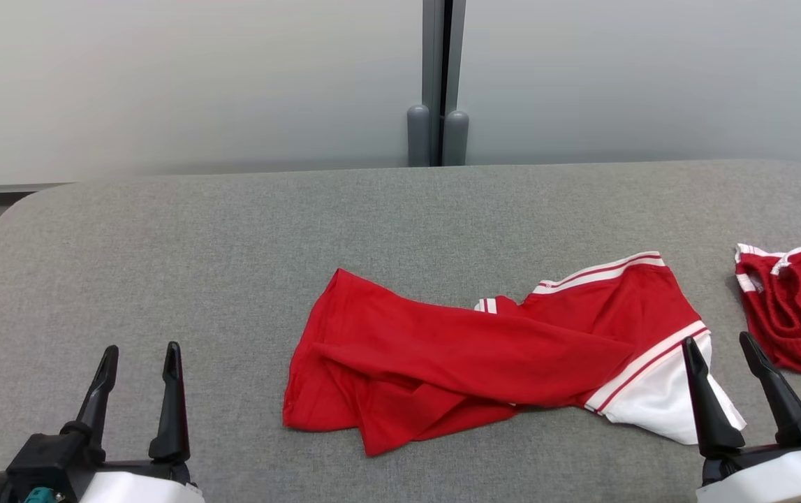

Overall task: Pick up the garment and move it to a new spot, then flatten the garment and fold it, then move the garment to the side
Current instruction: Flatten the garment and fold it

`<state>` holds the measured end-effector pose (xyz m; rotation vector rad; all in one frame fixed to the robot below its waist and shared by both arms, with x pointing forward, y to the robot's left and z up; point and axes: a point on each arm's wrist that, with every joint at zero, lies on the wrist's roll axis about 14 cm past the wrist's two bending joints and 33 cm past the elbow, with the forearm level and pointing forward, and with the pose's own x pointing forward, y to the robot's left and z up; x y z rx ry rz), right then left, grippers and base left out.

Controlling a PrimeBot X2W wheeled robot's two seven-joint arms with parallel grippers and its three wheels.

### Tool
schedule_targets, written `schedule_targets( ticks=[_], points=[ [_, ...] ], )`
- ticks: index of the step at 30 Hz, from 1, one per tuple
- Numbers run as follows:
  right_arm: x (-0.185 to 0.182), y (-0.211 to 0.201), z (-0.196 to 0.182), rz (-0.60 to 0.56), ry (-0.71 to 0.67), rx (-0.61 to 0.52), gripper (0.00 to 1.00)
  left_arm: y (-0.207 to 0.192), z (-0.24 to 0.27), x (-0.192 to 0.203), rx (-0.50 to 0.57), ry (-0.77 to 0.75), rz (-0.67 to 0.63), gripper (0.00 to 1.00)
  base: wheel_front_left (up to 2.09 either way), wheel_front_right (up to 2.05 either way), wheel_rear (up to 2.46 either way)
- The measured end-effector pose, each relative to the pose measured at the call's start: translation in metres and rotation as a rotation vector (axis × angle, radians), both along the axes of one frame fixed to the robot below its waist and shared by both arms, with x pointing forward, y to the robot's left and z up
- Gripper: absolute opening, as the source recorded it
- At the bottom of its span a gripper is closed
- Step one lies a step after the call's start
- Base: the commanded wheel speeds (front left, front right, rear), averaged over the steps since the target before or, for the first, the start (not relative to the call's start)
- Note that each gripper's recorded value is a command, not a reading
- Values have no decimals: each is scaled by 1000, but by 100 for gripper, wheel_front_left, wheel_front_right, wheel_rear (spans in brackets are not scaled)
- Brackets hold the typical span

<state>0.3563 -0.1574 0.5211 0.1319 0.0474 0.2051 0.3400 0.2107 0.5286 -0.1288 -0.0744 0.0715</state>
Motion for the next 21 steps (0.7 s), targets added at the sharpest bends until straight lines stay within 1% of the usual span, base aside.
schedule_targets(
  ticks=[5,15,21],
  points=[
    [-6,0,1,3,1,1,100,-3,2,-3,8,1,-13,100,0,0,0],
    [-3,1,0,7,9,-1,100,-6,-4,-2,20,24,-20,100,0,0,0],
    [-1,1,-3,8,18,0,100,-19,-6,2,13,32,-59,100,0,0,0]
  ],
)
